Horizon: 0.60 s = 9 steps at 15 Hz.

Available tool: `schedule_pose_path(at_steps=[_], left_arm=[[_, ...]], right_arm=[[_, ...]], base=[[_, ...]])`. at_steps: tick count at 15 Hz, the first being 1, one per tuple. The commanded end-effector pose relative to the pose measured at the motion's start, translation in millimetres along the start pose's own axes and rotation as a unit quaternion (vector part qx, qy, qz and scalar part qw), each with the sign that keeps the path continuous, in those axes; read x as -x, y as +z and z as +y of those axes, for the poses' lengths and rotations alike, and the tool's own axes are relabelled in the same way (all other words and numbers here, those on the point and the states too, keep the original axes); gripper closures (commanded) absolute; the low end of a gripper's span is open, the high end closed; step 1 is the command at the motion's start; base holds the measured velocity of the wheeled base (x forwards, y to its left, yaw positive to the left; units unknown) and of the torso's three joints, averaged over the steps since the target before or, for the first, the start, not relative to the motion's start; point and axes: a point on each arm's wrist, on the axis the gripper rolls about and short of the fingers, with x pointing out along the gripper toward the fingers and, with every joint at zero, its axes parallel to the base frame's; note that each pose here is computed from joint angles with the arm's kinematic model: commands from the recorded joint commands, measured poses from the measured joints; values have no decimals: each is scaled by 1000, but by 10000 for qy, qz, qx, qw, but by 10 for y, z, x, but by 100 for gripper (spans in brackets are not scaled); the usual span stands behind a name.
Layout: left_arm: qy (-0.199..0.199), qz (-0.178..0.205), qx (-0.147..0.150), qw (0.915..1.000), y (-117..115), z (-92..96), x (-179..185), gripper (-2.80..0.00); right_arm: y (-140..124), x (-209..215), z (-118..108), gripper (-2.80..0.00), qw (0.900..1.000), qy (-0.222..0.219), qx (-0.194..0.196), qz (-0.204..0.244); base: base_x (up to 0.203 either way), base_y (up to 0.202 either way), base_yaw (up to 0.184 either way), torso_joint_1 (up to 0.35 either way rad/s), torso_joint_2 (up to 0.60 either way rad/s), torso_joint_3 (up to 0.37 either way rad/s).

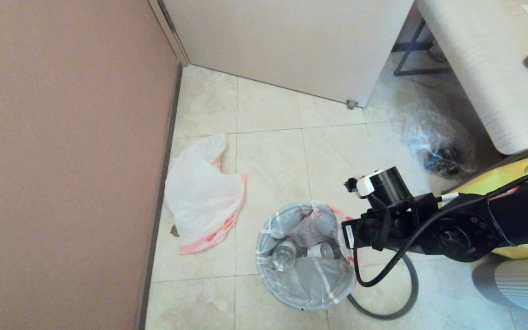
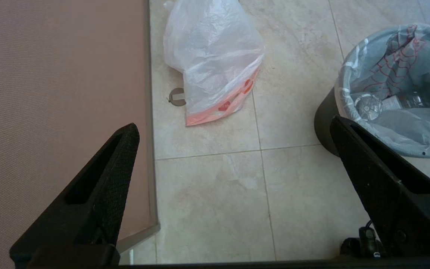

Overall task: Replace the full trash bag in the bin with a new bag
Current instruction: Place the trash bag on the floor

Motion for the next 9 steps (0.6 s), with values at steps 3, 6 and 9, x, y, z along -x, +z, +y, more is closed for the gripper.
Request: schedule_pose_path(at_steps=[3,6,9], left_arm=[[0,7,-7,10000,0,0,-1,-280],[0,7,0,10000,0,0,-1,-280],[0,7,0,10000,0,0,-1,-280]], right_arm=[[-129,-254,29,0,9997,-52,63,238],[-257,-596,95,0,9990,-57,315,305],[-248,-883,176,0,9988,-28,417,256]], base=[[0,0,0,0,0,0],[0,0,0,0,0,0],[0,0,0,0,0,0]])
